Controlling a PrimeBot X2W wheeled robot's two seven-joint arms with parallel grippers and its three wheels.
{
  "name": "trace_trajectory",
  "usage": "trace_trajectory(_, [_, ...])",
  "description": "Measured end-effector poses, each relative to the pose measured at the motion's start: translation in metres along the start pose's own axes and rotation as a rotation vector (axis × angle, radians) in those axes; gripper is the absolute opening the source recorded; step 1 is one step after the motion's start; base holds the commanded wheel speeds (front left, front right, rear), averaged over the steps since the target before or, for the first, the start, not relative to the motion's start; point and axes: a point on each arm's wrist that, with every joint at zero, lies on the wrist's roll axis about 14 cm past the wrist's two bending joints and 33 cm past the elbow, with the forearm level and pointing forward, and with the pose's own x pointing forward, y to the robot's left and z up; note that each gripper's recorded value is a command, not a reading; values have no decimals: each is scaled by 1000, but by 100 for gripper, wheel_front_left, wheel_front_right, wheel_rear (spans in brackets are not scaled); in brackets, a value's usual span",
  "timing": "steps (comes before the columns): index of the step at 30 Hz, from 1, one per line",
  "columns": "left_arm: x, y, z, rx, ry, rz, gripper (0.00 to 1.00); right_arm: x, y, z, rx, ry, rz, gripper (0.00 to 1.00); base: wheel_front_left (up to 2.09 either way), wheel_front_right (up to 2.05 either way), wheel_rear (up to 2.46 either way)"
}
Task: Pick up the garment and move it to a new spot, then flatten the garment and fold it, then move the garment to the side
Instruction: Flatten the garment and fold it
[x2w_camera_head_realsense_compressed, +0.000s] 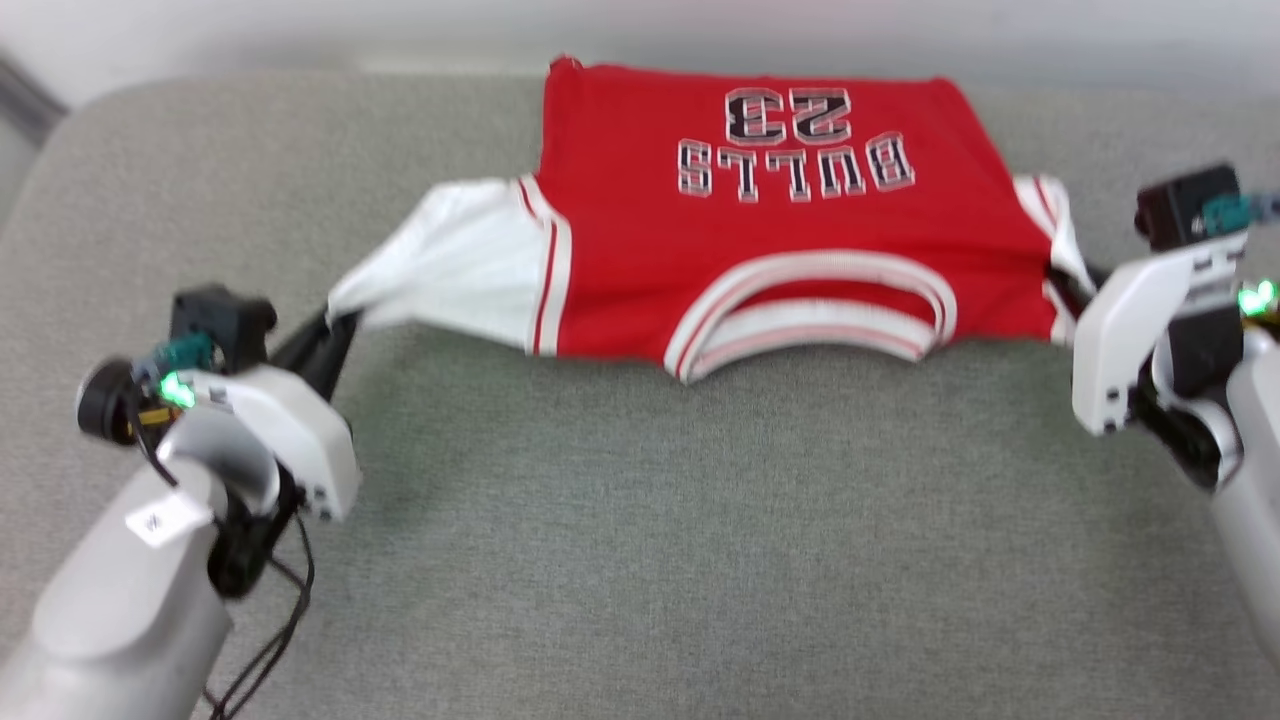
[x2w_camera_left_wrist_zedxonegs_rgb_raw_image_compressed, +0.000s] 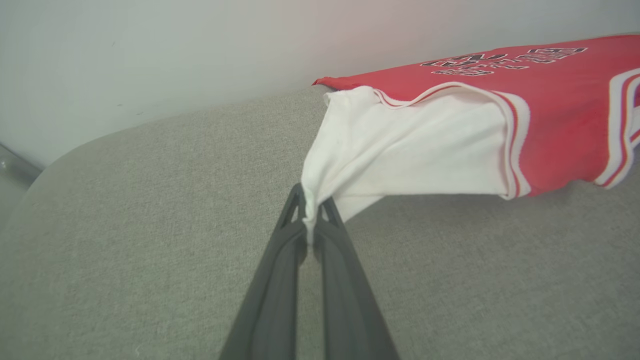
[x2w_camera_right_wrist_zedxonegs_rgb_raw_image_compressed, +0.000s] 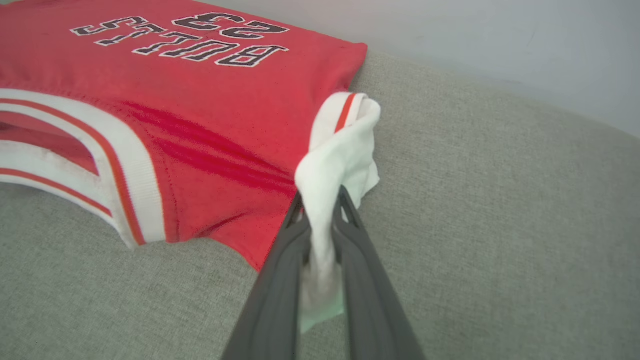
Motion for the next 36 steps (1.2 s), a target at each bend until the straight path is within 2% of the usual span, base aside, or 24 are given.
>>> trace_trajectory(10, [-80, -17, -41, -9, 178, -25, 0, -58, 10, -46, 62, 133, 33, 0, 0, 0, 0])
trace_trajectory(23, [-157, -52, -75, -94, 295, -58, 0, -127, 15, -108, 168, 302, 60, 0, 0, 0, 0])
trace_trajectory(25, [-175, -73, -90, -124, 344, -104, 0, -152, 19, -134, 190, 381, 67, 0, 0, 0, 0])
trace_trajectory(29, [-184, -79, -99, -133, 384, -117, 0, -168, 24, -152, 211, 443, 79, 0, 0, 0, 0])
trace_trajectory(36, [-190, -86, -107, -146, 428, -144, 0, -175, 28, -157, 220, 464, 77, 0, 0, 0, 0])
